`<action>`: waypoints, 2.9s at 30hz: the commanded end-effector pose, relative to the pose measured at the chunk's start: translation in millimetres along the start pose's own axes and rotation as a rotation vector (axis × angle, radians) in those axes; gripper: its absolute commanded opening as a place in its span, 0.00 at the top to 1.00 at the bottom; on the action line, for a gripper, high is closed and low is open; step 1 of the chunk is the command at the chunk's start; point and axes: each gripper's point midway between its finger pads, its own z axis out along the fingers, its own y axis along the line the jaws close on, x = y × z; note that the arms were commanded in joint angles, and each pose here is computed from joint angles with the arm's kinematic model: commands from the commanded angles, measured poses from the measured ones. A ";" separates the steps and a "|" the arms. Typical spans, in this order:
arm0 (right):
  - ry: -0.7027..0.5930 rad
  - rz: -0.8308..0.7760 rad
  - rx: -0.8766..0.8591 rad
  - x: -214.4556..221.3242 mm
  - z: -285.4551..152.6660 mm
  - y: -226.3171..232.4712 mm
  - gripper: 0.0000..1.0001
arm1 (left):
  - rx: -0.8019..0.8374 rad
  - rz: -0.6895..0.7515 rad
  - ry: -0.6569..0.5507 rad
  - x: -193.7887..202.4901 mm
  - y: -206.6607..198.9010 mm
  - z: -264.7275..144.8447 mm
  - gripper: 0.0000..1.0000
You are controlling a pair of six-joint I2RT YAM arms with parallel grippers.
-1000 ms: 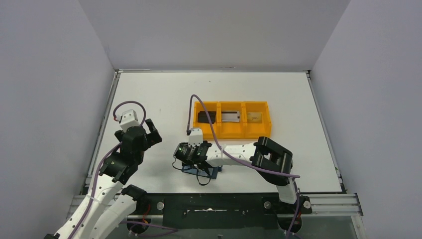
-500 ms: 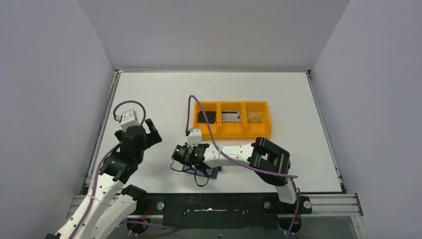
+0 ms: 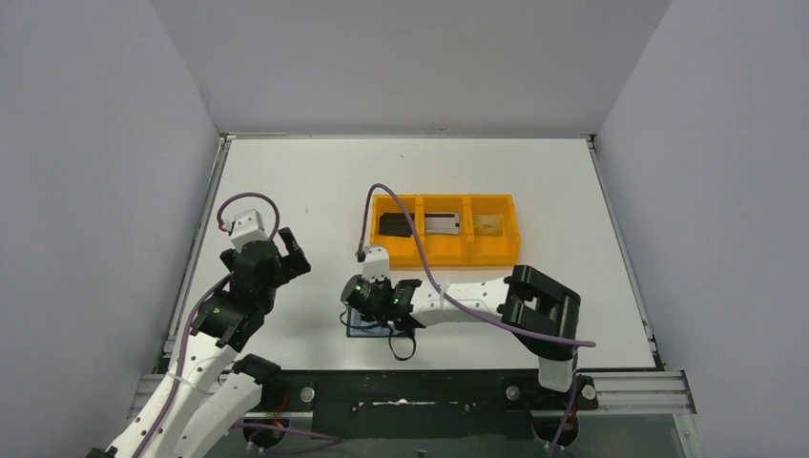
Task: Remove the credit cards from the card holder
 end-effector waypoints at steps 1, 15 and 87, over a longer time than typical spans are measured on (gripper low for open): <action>-0.096 0.067 -0.173 -36.2 -22.8 24.2 0.91 | 0.031 -0.022 -0.048 -15.2 -8.1 -0.4 0.09; -0.132 0.185 -0.349 -31.4 -33.6 4.5 0.87 | 0.033 -0.021 -0.044 -14.5 -8.8 0.1 0.09; -0.105 0.622 -0.774 -27.7 -36.5 -67.5 0.81 | 0.791 -0.120 0.651 147.6 -189.9 -38.3 0.45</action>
